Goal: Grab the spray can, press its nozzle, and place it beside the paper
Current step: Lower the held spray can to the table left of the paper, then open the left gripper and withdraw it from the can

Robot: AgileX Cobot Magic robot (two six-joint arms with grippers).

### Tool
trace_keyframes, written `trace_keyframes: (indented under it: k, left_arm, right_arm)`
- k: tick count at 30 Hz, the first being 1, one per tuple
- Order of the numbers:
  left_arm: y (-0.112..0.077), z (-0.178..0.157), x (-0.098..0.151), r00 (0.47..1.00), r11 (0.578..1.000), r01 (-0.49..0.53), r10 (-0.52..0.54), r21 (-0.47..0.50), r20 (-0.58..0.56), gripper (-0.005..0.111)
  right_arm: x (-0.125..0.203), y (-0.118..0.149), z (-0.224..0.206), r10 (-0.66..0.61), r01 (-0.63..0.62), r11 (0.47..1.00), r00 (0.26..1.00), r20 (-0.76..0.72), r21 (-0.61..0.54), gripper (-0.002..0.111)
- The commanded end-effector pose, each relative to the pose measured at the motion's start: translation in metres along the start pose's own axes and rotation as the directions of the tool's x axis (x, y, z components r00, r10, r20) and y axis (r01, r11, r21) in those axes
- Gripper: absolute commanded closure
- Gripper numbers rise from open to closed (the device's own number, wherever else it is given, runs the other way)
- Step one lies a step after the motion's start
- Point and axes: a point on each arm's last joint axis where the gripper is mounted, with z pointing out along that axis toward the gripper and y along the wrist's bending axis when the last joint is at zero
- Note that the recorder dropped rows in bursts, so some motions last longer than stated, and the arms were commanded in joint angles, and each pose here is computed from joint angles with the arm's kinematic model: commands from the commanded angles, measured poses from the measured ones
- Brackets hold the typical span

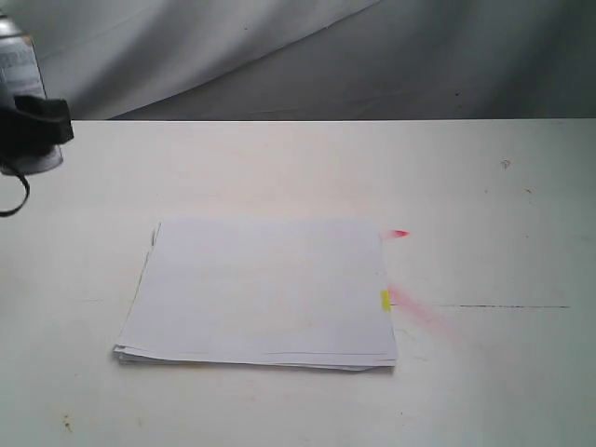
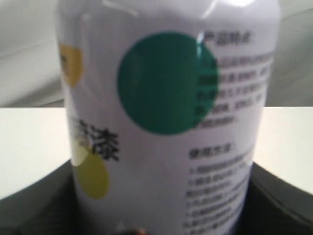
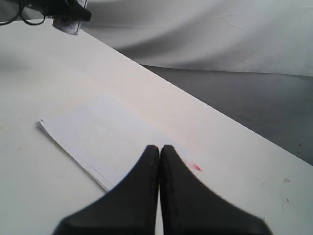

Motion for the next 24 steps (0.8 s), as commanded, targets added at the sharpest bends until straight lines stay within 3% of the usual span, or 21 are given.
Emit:
trace_keyframes:
  k: [1, 3, 10, 16, 24]
  left_arm:
    - [0.007, 0.004, 0.028, 0.989, 0.99, 0.133, -0.129, -0.041, 0.073, 0.107]
    - [0.01, 0.006, 0.042, 0.984, 0.983, 0.172, -0.169, -0.068, 0.052, 0.107]
    - [0.013, 0.02, 0.07, 0.986, 0.984, 0.167, -0.165, -0.067, 0.031, 0.107]
    - [0.008, 0.033, 0.088, 0.999, 1.0, 0.031, -0.031, 0.002, 0.032, 0.107]
    - [0.01, 0.047, 0.112, 0.998, 0.999, 0.037, -0.037, 0.015, 0.044, 0.107]
  right_arm:
    - [0.001, 0.0, 0.001, 0.004, -0.004, 1.0, 1.0, 0.004, 0.013, 0.108]
    - [0.001, 0.0, 0.001, 0.004, -0.004, 1.0, 1.0, 0.004, 0.013, 0.108]
    - [0.001, 0.0, 0.001, 0.004, -0.004, 1.0, 1.0, 0.004, 0.013, 0.108]
    - [0.001, 0.0, 0.001, 0.004, -0.004, 1.0, 1.0, 0.004, 0.013, 0.108]
    - [0.001, 0.0, 0.001, 0.004, -0.004, 1.0, 1.0, 0.004, 0.013, 0.108]
